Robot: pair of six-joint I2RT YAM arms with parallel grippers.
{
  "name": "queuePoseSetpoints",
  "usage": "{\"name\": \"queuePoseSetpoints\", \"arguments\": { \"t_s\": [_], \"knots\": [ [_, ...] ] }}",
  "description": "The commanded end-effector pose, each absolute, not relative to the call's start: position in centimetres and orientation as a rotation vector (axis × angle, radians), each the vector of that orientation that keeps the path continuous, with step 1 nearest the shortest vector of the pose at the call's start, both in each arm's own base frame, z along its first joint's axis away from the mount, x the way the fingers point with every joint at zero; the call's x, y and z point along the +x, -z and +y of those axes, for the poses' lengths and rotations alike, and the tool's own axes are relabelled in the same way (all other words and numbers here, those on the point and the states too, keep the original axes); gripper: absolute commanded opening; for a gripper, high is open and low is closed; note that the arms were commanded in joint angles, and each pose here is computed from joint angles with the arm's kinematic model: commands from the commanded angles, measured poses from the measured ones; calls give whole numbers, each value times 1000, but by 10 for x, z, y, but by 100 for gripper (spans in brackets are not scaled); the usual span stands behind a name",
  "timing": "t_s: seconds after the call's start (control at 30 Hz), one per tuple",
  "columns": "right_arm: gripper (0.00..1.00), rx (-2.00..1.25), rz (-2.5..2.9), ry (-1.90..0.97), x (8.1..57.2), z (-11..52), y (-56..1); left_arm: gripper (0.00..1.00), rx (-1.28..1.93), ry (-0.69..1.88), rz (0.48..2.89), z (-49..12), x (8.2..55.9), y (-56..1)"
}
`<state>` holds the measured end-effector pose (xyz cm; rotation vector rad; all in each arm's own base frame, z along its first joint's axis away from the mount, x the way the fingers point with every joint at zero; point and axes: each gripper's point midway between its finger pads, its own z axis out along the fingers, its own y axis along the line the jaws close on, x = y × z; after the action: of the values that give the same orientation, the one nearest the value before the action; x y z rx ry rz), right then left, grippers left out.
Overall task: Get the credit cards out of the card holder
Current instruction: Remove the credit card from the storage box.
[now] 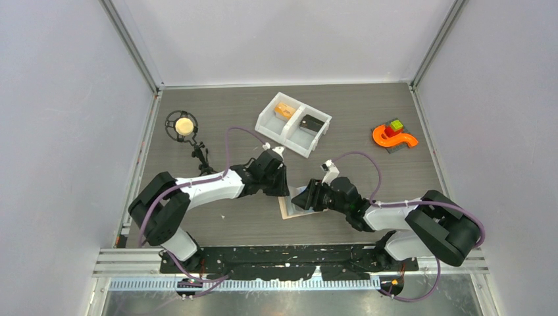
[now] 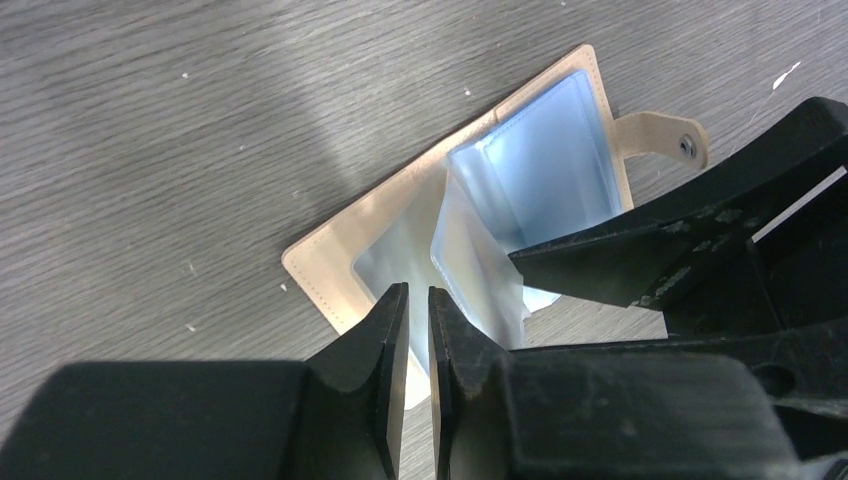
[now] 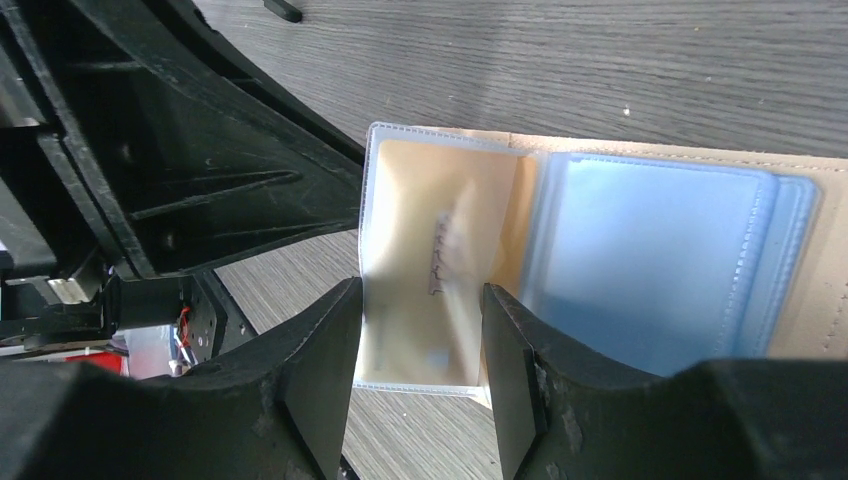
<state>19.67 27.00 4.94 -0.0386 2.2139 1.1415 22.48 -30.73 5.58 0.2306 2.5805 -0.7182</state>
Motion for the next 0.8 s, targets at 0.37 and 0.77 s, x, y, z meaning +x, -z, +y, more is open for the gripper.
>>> {"name": "queuePoseSetpoints", "arguments": {
  "t_s": [0.37, 0.77],
  "knots": [
    [72, -25, 2204, -979, 204, 246, -75, 13, 270, 974, 2471, -350, 233, -86],
    [62, -48, 2093, -796, 206, 204, -111, 13, 279, 1113, 2423, -366, 229, -89]
  ]
}}
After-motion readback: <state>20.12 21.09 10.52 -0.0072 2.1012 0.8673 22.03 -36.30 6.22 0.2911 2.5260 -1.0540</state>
